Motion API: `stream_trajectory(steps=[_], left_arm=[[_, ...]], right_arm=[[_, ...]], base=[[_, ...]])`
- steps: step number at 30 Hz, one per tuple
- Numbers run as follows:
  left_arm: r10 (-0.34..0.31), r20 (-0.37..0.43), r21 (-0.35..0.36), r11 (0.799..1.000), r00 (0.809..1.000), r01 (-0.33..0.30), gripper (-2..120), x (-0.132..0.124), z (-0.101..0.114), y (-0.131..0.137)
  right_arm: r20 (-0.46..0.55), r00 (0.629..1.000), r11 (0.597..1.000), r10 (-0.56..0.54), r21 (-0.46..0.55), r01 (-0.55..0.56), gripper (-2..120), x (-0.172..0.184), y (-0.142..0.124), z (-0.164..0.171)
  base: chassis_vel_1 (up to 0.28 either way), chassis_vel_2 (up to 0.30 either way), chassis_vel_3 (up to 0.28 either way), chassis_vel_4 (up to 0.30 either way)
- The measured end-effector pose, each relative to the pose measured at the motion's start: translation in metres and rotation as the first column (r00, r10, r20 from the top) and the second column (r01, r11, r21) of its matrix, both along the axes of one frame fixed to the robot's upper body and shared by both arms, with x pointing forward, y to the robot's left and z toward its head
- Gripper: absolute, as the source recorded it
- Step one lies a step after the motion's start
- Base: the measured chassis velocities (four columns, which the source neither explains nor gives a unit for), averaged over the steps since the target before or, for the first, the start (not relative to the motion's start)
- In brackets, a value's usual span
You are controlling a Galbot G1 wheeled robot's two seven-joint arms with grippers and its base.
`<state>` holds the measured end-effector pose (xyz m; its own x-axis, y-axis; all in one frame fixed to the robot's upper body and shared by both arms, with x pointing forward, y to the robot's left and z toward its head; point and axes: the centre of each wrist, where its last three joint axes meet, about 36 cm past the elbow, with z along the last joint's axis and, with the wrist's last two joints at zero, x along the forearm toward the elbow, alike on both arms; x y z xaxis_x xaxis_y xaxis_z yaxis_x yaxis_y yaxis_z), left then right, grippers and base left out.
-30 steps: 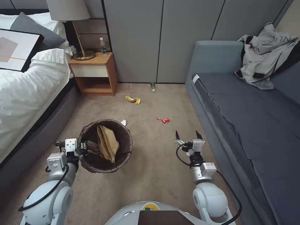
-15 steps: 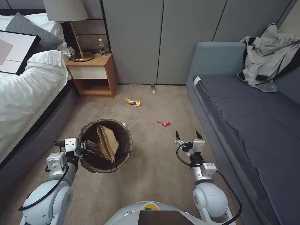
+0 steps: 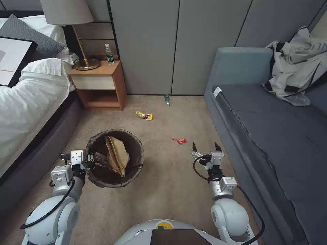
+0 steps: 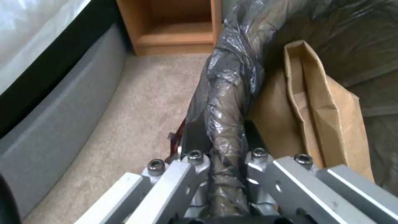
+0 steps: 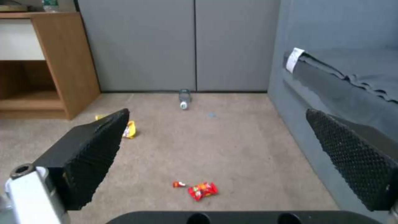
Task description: Pick up the trash bin, then pick up the garbage from the floor and place it into the trash bin.
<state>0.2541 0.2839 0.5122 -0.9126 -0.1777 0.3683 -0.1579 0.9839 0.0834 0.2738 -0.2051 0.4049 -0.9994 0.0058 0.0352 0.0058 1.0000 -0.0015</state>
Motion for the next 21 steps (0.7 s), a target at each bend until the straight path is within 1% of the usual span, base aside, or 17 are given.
stream_trajectory(steps=[21], left_arm=[[0.0, 0.001, 0.0, 1.0, 1.0, 0.0, 3, 0.0, 0.0001, 0.0003]], right_arm=[[0.001, 1.0, 1.0, 0.0, 0.003, 0.0, 100, 0.0009, -0.0005, 0.0]], base=[[-0.103, 0.105, 0.095, -0.104]])
